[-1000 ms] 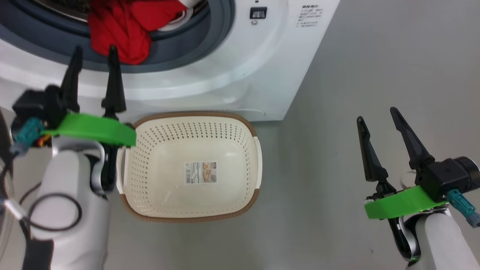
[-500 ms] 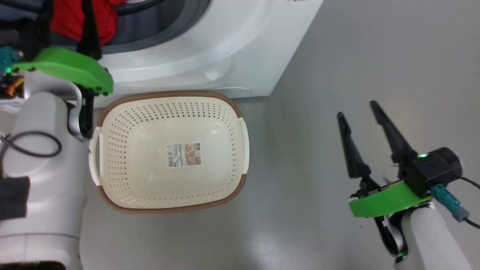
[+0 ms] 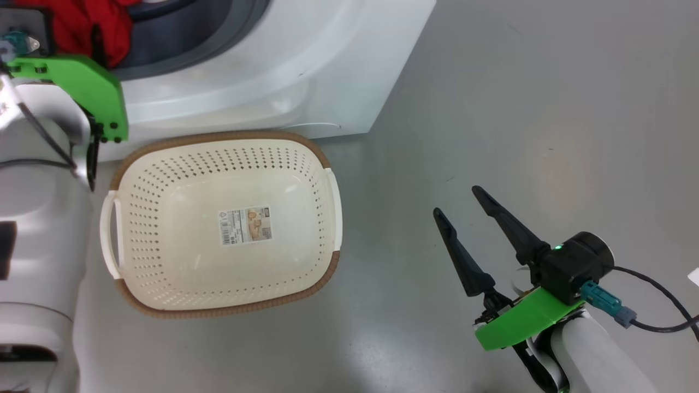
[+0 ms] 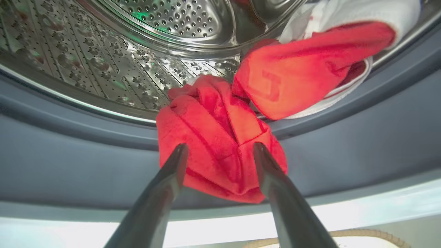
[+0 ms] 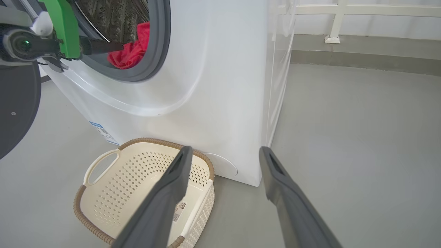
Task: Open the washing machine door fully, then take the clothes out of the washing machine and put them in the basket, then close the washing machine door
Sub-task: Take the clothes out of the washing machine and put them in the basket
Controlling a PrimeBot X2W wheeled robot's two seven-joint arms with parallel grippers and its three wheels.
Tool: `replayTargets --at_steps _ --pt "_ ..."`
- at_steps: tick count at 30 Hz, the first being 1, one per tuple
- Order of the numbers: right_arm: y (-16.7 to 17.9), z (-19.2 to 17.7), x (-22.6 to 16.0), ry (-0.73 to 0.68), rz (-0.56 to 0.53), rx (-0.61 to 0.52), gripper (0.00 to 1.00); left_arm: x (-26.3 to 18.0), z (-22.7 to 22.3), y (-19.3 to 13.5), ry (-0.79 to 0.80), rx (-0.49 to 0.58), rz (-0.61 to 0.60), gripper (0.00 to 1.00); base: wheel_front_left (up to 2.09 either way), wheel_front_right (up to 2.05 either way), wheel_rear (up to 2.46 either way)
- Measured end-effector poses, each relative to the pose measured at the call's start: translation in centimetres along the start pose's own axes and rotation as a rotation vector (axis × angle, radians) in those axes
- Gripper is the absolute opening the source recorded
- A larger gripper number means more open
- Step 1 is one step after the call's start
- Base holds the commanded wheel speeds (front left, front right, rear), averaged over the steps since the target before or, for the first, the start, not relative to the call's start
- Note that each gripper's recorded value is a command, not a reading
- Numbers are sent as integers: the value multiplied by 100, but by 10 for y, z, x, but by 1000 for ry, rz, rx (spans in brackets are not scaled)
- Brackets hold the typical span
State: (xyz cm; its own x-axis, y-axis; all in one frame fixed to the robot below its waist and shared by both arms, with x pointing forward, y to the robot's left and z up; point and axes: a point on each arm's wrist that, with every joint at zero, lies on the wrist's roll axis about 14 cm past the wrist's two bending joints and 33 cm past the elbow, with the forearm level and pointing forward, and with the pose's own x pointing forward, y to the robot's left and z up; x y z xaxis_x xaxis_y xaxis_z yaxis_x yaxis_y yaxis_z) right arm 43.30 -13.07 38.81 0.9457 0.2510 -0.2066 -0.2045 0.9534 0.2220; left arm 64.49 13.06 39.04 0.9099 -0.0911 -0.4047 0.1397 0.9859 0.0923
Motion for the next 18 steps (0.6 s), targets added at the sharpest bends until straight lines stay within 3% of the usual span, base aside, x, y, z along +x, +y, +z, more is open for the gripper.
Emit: replayTargets --at_steps 7,18 --pt "-1 -11 -4 41 8 11 100 9 -8 2 59 88 4 100 0 0 0" --pt "-2 -16 -9 61 5 30 100 14 -27 7 163 133 36 100 0 0 0"
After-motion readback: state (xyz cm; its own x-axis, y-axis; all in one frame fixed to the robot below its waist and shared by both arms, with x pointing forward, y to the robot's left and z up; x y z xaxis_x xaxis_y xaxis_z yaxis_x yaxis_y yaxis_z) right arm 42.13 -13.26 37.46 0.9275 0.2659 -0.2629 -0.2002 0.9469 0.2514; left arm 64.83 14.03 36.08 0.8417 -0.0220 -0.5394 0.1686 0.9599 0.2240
